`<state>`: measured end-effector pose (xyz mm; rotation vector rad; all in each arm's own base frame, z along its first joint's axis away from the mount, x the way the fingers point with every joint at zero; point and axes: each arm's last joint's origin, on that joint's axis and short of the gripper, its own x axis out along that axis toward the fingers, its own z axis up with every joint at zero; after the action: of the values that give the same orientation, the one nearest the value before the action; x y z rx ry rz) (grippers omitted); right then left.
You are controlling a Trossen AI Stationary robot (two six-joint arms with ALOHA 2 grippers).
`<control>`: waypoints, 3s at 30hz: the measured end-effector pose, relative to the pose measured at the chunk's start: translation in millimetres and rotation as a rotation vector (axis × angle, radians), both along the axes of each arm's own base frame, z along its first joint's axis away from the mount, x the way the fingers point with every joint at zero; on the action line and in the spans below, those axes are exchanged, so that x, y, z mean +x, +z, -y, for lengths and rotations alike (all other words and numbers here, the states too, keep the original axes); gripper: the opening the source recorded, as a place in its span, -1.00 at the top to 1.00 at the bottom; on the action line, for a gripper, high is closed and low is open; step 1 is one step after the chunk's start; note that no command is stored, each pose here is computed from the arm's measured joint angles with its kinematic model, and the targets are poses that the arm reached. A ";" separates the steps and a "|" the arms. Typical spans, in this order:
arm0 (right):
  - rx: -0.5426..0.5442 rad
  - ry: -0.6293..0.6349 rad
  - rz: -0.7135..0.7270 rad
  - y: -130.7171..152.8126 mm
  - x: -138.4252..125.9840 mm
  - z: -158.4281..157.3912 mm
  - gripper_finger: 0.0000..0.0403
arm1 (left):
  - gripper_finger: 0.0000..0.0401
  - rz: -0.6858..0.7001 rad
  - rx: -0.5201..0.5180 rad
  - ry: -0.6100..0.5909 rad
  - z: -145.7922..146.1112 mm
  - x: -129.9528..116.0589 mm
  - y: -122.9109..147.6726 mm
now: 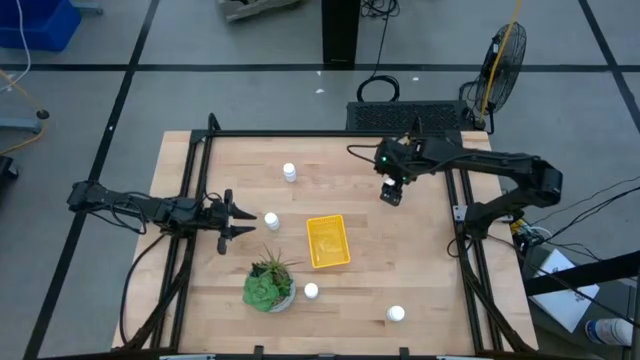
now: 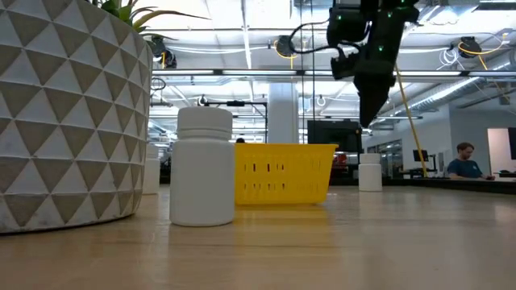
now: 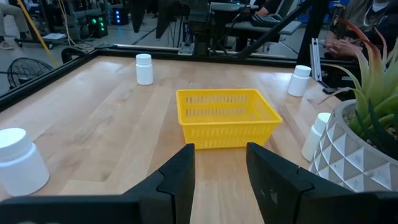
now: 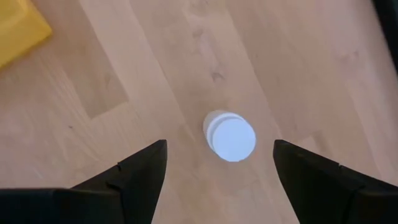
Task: Pick and place pill bottles into a basket
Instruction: Put the white pill bottle into the yellow bin
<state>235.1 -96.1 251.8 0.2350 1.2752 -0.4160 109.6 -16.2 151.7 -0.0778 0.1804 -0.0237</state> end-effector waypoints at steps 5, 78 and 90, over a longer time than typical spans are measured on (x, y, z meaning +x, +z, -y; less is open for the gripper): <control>0.016 -0.011 -0.042 -16.0 -5.9 1.5 -0.41 | 0.25 0.000 0.000 0.000 0.0 0.0 0.0; 0.054 -0.022 -0.039 -58.4 -7.8 19.9 -0.41 | 0.25 0.003 -0.003 0.002 0.0 0.1 0.3; 0.051 -0.022 -0.033 -71.9 -11.9 18.8 -0.41 | 0.25 0.004 -0.003 0.003 -0.1 0.1 0.4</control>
<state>223.2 -114.9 179.9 0.2865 1.3179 -0.4083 109.7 -16.2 152.1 -0.0806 0.1758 -0.0215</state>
